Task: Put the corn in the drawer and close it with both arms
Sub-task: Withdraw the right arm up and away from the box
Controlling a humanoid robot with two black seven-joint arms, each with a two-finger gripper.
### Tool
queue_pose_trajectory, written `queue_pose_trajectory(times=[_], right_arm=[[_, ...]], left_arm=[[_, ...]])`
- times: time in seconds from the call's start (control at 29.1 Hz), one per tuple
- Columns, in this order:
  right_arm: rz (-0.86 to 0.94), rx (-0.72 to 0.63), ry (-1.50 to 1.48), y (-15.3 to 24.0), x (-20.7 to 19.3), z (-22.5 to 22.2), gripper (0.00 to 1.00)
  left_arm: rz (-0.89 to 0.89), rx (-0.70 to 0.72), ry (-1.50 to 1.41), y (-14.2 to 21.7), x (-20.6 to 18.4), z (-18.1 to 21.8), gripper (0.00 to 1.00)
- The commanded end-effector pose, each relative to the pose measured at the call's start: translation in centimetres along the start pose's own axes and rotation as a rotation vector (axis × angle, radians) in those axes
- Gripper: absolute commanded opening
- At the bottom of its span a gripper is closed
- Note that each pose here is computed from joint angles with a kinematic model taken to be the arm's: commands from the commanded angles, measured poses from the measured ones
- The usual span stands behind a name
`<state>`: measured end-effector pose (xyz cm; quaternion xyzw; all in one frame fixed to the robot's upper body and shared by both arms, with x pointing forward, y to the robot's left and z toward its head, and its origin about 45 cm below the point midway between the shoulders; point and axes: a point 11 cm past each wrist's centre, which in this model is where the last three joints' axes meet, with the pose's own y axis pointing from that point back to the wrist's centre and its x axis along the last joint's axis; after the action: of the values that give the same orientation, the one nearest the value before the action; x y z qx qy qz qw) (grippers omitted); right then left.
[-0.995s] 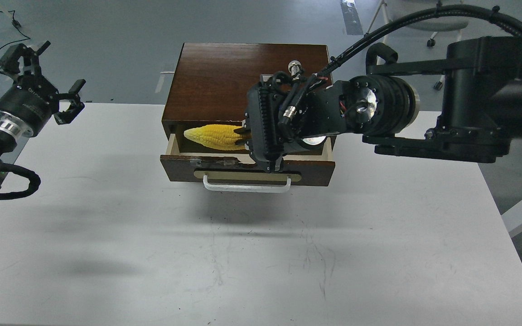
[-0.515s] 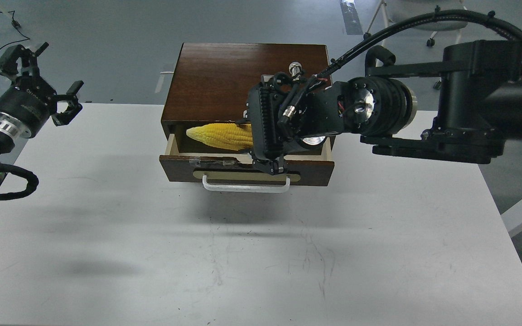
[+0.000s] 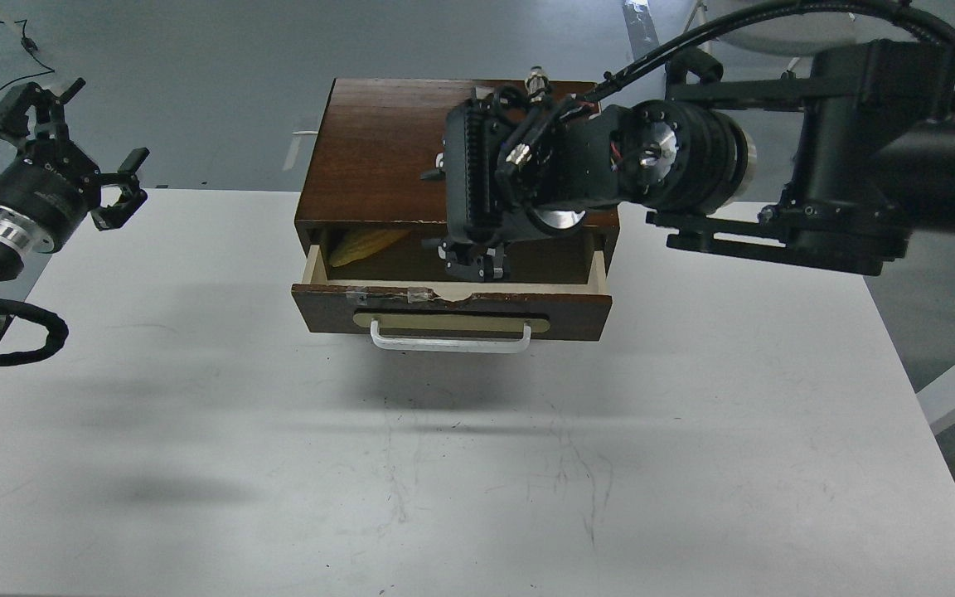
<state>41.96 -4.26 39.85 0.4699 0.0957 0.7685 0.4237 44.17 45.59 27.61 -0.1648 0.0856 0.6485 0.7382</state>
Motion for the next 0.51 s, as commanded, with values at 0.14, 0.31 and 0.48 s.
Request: queue_pose_trajectory(times=[0.14,0.31,0.48], right_arm=[[0.021,-0.160,-0.436,3.8,-5.1,7.9,0.96],[0.047,-0.291,-0.723,5.6,-9.6,12.5,0.99],[0.177,-0.371,-1.116,7.6,-13.6,15.5,0.99]], left_arm=[[-0.109,-0.066,-0.095,-2.9,-3.4,2.9,0.76],[-0.211,-0.015,-0.257,-4.0,-5.5,3.1,0.45],[-0.359,-0.010,-0.436,-6.4,-10.2,4.7,0.00]])
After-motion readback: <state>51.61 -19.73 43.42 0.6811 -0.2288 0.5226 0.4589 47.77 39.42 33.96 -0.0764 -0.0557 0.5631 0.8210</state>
